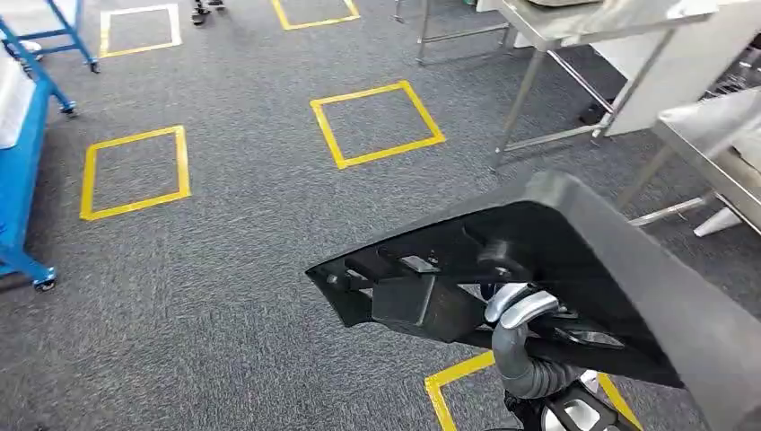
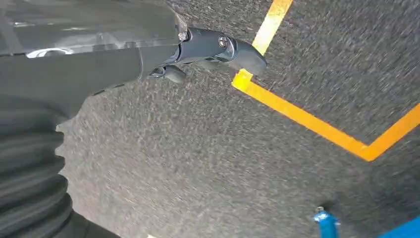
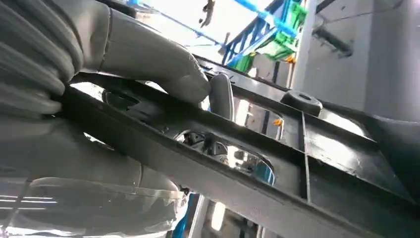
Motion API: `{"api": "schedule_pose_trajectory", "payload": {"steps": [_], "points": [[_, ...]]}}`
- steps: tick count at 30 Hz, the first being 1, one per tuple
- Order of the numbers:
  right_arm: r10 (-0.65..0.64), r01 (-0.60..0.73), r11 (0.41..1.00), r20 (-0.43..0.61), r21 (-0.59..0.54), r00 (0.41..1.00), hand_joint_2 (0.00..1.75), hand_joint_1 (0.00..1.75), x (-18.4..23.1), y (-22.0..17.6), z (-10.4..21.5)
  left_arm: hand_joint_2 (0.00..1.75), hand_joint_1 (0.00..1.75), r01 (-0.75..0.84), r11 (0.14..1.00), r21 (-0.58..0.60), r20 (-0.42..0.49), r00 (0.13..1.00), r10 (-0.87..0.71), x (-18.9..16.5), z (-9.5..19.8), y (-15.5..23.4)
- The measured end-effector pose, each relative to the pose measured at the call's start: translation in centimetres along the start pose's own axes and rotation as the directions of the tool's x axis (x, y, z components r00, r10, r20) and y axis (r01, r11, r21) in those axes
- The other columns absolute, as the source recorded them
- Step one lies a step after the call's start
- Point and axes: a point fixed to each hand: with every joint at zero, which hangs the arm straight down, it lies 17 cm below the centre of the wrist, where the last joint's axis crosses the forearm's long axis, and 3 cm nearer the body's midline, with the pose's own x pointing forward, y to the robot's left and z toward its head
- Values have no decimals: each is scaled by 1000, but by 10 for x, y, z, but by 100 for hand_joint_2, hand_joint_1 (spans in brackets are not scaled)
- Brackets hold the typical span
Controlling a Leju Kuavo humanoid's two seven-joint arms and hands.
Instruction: Take the parts from the cabinet and place them on the table.
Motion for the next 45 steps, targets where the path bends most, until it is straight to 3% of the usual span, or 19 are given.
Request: {"api": "schedule_pose_trajectory", "payload": {"steps": [22, 45], "points": [[-26, 26, 999, -1, 27, 1000, 175, 175, -1, 10, 1, 175, 0, -4, 1000, -4, -1, 1000, 4, -5, 2, 0], [-45, 47, 999, -67, 22, 997, 175, 175, -37, 10, 8, 175, 0, 5, 1000, 22, -5, 1000, -5, -8, 3, 10]]}}
